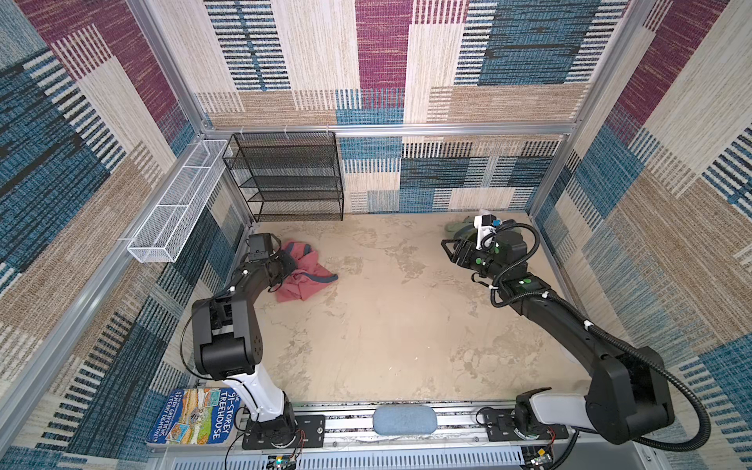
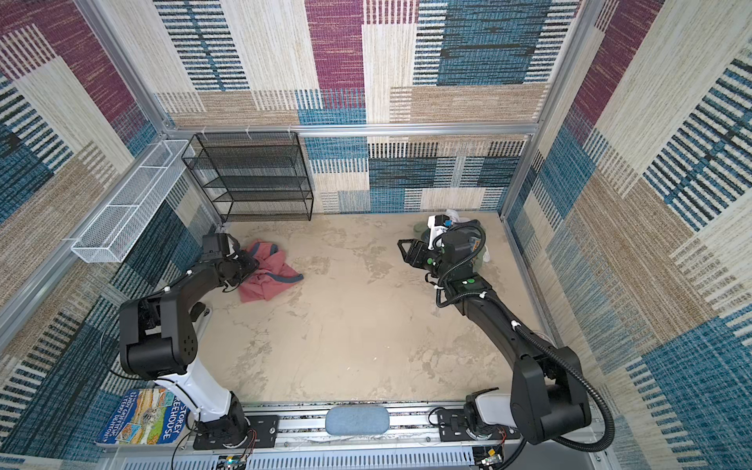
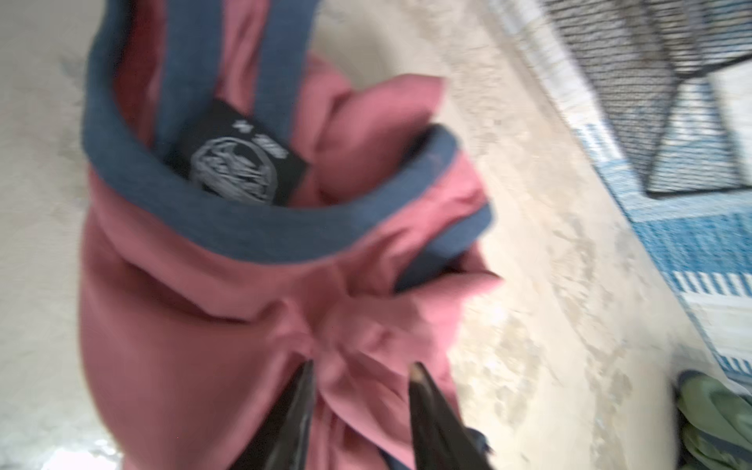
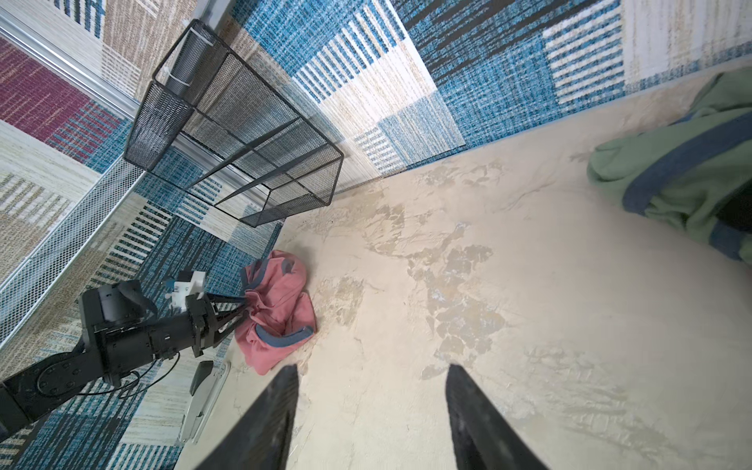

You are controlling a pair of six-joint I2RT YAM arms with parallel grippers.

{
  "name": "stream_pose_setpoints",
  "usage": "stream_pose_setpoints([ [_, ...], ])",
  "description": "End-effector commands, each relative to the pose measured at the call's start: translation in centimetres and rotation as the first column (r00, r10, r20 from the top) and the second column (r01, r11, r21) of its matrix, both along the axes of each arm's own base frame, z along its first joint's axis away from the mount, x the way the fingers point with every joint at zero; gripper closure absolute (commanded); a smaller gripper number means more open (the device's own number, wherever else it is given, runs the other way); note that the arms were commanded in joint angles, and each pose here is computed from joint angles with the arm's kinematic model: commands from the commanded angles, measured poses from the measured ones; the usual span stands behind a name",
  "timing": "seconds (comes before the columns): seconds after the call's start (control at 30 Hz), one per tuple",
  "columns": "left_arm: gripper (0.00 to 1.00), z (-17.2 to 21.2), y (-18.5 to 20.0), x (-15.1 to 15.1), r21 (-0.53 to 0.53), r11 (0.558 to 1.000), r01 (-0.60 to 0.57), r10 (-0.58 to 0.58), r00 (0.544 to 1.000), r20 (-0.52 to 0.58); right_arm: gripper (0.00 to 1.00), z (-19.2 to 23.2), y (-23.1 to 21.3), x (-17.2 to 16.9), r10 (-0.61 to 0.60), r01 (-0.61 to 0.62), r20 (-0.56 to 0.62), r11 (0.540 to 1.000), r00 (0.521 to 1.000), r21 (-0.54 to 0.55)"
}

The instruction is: Pick out a specific cloth from the pile

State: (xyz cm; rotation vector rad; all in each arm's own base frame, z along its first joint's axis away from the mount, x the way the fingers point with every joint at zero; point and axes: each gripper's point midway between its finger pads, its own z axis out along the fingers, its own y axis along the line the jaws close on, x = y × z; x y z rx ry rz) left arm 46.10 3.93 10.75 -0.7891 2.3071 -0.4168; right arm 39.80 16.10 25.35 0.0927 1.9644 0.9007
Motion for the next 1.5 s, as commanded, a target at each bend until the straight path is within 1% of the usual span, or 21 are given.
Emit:
stream_pose_setpoints([
  [0.0, 0.5, 2.2, -1.0, -0.3, 0.05, 0.998, 0.033, -0.035, 0.999, 0.041, 0.39, 0.8, -0.4, -0.2, -0.017, 0.017, 0.041, 1.0, 0.999, -0.011],
  [0.03, 0.49, 2.9, -1.5, -0.5, 0.068, 0.997, 0.043, -0.047, 0.998, 0.05, 0.39, 1.0, -0.6, -0.4, -0.023, 0.024, 0.051, 1.0, 0.998, -0.014],
  [0.07, 0.44, 3.8, -1.7, -0.7, 0.086, 0.995, 0.046, -0.051, 0.997, 0.064, 0.39, 1.1, -0.9, -0.5, -0.032, 0.033, 0.059, 0.999, 0.998, -0.021],
  [0.1, 0.42, 4.4, -1.9, -1.0, 0.101, 0.994, 0.05, -0.057, 0.996, 0.073, 0.39, 1.3, -1.0, -0.7, -0.038, 0.04, 0.067, 0.999, 0.997, -0.027],
  [0.2, 0.41, 7.0, -3.0, -2.0, 0.161, 0.984, 0.073, -0.092, 0.99, 0.112, 0.39, 1.8, -1.9, -1.0, -0.071, 0.078, 0.098, 0.995, 0.993, -0.061],
  [0.33, 0.4, 10.0, -5.7, -3.2, 0.259, 0.954, 0.149, -0.201, 0.962, 0.183, 0.38, 1.7, -3.4, -0.9, -0.1, 0.117, 0.132, 0.985, 0.986, -0.124],
  [0.43, 0.39, 11.1, -6.9, -4.2, 0.337, 0.926, 0.171, -0.247, 0.948, 0.199, 0.38, 0.8, -5.4, -0.5, -0.144, 0.16, 0.129, 0.978, 0.981, -0.131],
  [0.5, 0.39, 11.4, -7.1, -4.9, 0.345, 0.922, 0.177, -0.26, 0.942, 0.211, 0.38, -0.1, -6.8, -0.2, -0.181, 0.199, 0.126, 0.968, 0.975, -0.154],
  [0.6, 0.34, 10.5, -6.3, -5.9, 0.385, 0.91, 0.156, -0.244, 0.951, 0.19, 0.34, -1.3, -10.0, 0.0, -0.276, 0.305, 0.153, 0.927, 0.949, -0.218],
  [0.7, 0.3, 9.0, -4.9, -6.5, 0.446, 0.886, 0.127, -0.214, 0.966, 0.148, 0.2, -2.4, -13.9, -0.4, -0.409, 0.449, 0.19, 0.85, 0.892, -0.276],
  [0.73, 0.3, 8.5, -4.6, -6.4, 0.464, 0.878, 0.12, -0.208, 0.968, 0.142, 0.16, -2.7, -15.2, -0.6, -0.453, 0.497, 0.207, 0.815, 0.867, -0.299],
  [0.8, 0.3, 7.4, -4.0, -6.2, 0.493, 0.863, 0.11, -0.195, 0.973, 0.124, 0.13, -3.3, -17.3, -0.9, -0.521, 0.575, 0.244, 0.745, 0.818, -0.337],
  [0.87, 0.29, 6.1, -3.5, -6.0, 0.527, 0.843, 0.106, -0.19, 0.976, 0.108, 0.1, -4.4, -18.5, -1.1, -0.541, 0.609, 0.279, 0.698, 0.793, -0.378],
  [0.93, 0.27, 5.0, -2.9, -5.8, 0.561, 0.823, 0.094, -0.181, 0.978, 0.101, 0.09, -6.0, -19.4, -1.3, -0.565, 0.629, 0.281, 0.655, 0.776, -0.419],
  [1.03, 0.27, 3.4, -3.0, -5.5, 0.595, 0.794, 0.126, -0.221, 0.971, 0.089, 0.08, -7.9, -20.4, -1.8, -0.593, 0.665, 0.31, 0.605, 0.743, -0.437],
  [1.1, 0.27, 2.3, -3.1, -5.6, 0.597, 0.79, 0.138, -0.235, 0.968, 0.087, 0.06, -8.8, -20.6, -2.2, -0.598, 0.686, 0.338, 0.594, 0.726, -0.421],
  [1.17, 0.27, 1.8, -3.3, -5.5, 0.611, 0.78, 0.139, -0.254, 0.962, 0.105, 0.0, -9.0, -20.8, -2.6, -0.604, 0.713, 0.379, 0.582, 0.701, -0.39],
  [1.23, 0.26, 1.2, -3.1, -5.5, 0.62, 0.772, 0.137, -0.261, 0.959, 0.114, 0.0, -9.3, -21.3, -3.2, -0.62, 0.744, 0.412, 0.558, 0.668, -0.366],
  [1.27, 0.26, 0.9, -3.2, -5.5, 0.618, 0.771, 0.153, -0.273, 0.956, 0.105, 0.0, -9.4, -21.3, -3.4, -0.615, 0.748, 0.426, 0.554, 0.664, -0.366],
  [1.37, 0.27, -0.3, -3.3, -5.2, 0.639, 0.746, 0.188, -0.305, 0.949, 0.077, 0.0, -9.6, -21.4, -3.9, -0.607, 0.759, 0.457, 0.546, 0.65, -0.355],
  [1.47, 0.27, -1.3, -3.0, -5.1, 0.655, 0.731, 0.19, -0.304, 0.951, 0.063, 0.0, -9.1, -20.7, -3.7, -0.565, 0.74, 0.485, 0.572, 0.668, -0.353],
])
